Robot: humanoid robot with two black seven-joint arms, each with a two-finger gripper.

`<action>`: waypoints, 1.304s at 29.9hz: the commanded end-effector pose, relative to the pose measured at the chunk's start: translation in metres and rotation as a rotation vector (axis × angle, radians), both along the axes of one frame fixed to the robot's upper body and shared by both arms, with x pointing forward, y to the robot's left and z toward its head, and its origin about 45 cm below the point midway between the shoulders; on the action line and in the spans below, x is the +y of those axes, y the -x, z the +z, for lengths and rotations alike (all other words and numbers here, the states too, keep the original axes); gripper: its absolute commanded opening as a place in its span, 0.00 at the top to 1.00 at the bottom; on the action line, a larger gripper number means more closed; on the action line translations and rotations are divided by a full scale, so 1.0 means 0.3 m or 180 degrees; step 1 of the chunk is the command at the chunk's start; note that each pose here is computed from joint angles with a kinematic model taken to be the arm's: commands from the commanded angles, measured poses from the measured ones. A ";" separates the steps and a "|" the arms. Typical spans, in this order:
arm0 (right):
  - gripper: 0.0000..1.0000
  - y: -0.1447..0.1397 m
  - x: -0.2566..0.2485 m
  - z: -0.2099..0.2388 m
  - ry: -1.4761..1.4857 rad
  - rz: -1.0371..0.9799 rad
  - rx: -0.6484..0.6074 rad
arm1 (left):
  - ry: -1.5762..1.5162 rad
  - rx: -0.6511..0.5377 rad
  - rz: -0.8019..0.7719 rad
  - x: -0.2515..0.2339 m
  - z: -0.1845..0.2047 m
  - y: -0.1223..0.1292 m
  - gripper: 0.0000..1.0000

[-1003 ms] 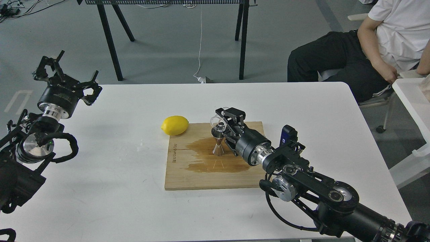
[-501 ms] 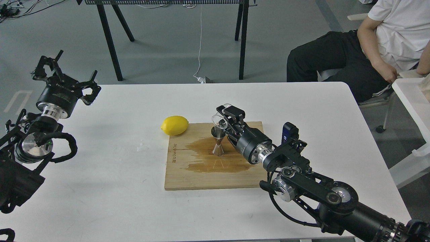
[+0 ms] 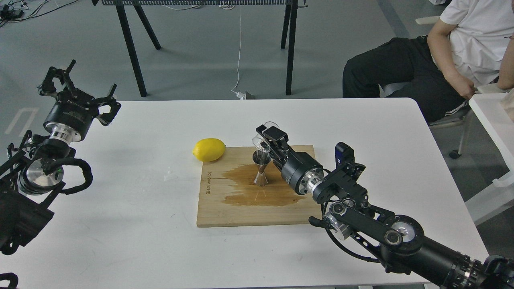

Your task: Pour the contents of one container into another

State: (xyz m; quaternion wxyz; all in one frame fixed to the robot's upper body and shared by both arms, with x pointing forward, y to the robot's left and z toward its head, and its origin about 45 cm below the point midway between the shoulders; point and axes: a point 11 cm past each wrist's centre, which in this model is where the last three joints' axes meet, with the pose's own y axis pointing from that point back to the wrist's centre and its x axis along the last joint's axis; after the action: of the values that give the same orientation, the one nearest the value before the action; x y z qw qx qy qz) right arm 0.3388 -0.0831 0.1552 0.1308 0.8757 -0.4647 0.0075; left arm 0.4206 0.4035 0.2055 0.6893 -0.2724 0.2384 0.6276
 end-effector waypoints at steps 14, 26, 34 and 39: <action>0.56 0.001 -0.019 -0.030 0.0448 0.0125 -0.0264 | 0.0001 -0.0004 0.0003 0.000 0.000 0.000 0.00; 0.56 -0.025 -0.011 0.004 0.0509 0.0165 -0.0404 | 0.0003 -0.0004 0.0020 0.004 -0.004 0.004 0.00; 0.56 -0.015 -0.017 -0.005 0.0624 0.0286 -0.0487 | 0.0010 -0.0013 0.0029 0.006 -0.001 0.004 0.00; 0.56 -0.005 -0.019 -0.014 0.0743 0.0363 -0.0570 | 0.0007 -0.0010 0.0026 0.005 -0.002 0.004 0.00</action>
State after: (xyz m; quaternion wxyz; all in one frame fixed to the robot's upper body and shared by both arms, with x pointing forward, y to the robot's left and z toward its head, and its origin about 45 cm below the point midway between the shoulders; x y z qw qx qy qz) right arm 0.3410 -0.0875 0.1522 0.1845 0.8760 -0.4236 0.1387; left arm 0.4195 0.4052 0.2050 0.6866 -0.2755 0.2368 0.6298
